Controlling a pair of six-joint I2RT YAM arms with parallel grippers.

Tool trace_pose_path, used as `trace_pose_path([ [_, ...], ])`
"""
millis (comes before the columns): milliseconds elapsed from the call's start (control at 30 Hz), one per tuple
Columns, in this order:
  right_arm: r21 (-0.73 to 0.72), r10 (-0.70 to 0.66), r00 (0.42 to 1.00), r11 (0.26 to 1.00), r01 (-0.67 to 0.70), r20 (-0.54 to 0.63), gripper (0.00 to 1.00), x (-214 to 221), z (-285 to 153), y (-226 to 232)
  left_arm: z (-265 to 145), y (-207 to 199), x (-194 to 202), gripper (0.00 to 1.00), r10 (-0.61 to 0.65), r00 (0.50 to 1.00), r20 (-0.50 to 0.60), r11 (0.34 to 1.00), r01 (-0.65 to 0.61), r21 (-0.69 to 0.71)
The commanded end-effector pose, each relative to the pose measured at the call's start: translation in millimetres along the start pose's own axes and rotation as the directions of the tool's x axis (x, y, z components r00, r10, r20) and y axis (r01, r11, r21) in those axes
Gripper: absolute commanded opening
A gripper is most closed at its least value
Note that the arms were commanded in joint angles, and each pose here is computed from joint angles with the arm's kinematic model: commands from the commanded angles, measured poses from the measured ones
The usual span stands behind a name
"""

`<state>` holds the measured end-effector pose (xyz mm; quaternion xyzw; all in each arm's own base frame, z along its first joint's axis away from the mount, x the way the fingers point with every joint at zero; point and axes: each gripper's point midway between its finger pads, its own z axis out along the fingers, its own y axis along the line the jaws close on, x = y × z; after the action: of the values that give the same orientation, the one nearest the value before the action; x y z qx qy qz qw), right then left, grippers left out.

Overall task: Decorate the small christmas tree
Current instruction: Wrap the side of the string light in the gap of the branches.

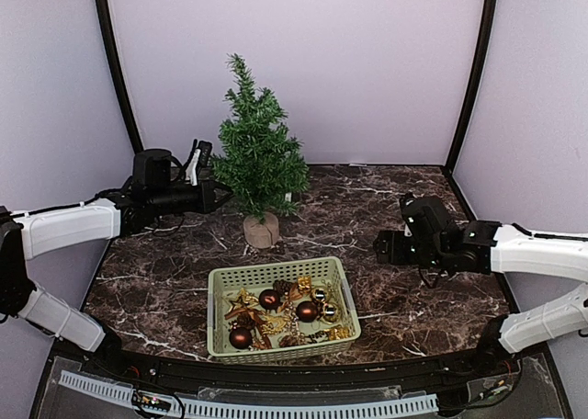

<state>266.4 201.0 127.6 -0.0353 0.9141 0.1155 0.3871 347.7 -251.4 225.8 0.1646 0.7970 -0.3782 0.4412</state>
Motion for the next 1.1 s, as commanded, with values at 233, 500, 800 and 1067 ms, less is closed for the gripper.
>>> trace_pose_path([
  [233,0.021,0.142,0.988,0.990,-0.141,-0.065,0.82,19,38,-16,-1,-9,-17,0.00,0.015,0.999,0.045,0.999,-0.016,0.040],
  [500,0.049,0.141,0.986,0.989,-0.138,-0.087,0.18,20,81,-19,-4,-4,-14,0.12,0.019,0.999,0.039,1.000,-0.019,0.016],
  [800,0.174,0.171,0.980,0.967,-0.187,0.102,0.00,-57,31,-85,-26,17,21,0.70,-0.053,0.999,0.011,0.993,0.054,-0.102],
  [1067,0.170,0.201,0.956,0.956,-0.239,0.214,0.00,-105,-10,-110,-22,11,52,0.75,-0.187,0.982,0.016,0.982,0.188,-0.021],
])
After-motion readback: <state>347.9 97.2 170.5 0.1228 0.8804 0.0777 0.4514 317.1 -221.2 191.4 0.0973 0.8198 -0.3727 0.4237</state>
